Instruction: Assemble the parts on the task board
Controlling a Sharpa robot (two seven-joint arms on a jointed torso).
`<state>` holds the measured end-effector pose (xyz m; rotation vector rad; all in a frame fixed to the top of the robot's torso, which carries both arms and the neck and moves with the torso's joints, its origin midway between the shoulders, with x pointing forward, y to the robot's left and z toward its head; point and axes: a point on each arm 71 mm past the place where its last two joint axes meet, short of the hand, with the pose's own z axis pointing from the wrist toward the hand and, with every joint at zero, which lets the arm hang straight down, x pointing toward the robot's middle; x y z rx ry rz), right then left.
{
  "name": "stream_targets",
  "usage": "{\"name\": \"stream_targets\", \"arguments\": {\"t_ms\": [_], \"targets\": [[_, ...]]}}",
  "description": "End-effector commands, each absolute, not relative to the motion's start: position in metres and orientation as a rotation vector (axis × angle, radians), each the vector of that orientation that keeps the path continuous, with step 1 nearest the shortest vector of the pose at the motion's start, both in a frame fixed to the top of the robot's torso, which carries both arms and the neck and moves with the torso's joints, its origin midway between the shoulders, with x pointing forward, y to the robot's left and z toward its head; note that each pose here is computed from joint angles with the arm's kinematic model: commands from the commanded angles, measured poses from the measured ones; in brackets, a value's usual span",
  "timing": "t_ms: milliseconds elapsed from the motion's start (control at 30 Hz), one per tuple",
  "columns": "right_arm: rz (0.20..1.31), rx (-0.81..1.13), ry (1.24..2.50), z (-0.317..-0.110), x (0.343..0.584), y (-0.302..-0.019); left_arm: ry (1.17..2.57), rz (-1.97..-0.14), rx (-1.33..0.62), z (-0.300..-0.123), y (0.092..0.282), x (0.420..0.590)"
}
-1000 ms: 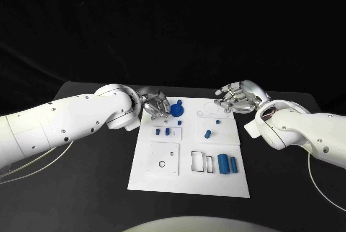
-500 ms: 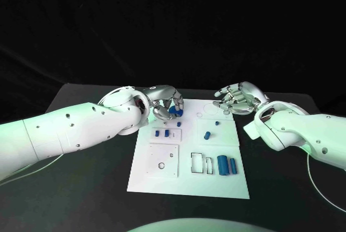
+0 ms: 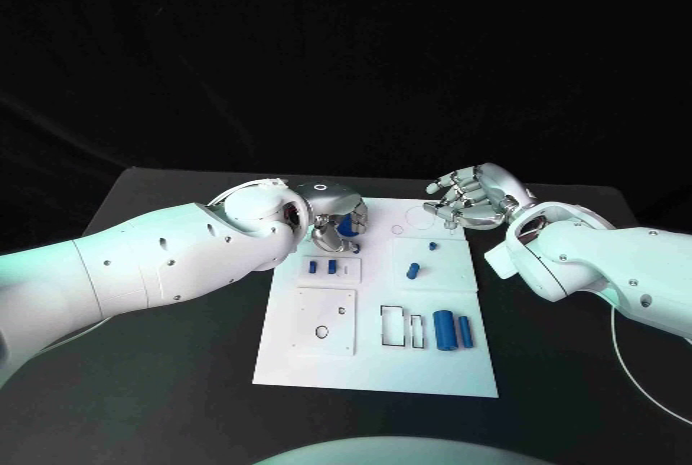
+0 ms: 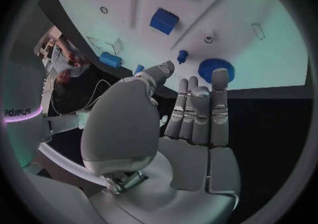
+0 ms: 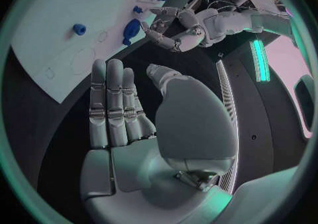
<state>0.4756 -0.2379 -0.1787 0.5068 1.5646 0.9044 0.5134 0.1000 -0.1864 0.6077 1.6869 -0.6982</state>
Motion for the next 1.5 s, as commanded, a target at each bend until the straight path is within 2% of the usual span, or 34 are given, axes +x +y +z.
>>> {"name": "stream_targets", "arguments": {"t_ms": [33, 867, 1500], "targets": [[0.915, 0.485, 1.566, -0.178, 0.475, -0.235, 1.716, -0.666, 0.681, -0.191, 0.096, 0.513], [0.92, 0.482, 1.568, -0.178, 0.475, -0.233, 1.763, -0.667, 0.703, -0.201, 0.083, 0.514], [0.923, 0.481, 1.569, -0.178, 0.475, -0.232, 1.803, -0.631, 0.692, -0.206, 0.085, 0.519]]}}
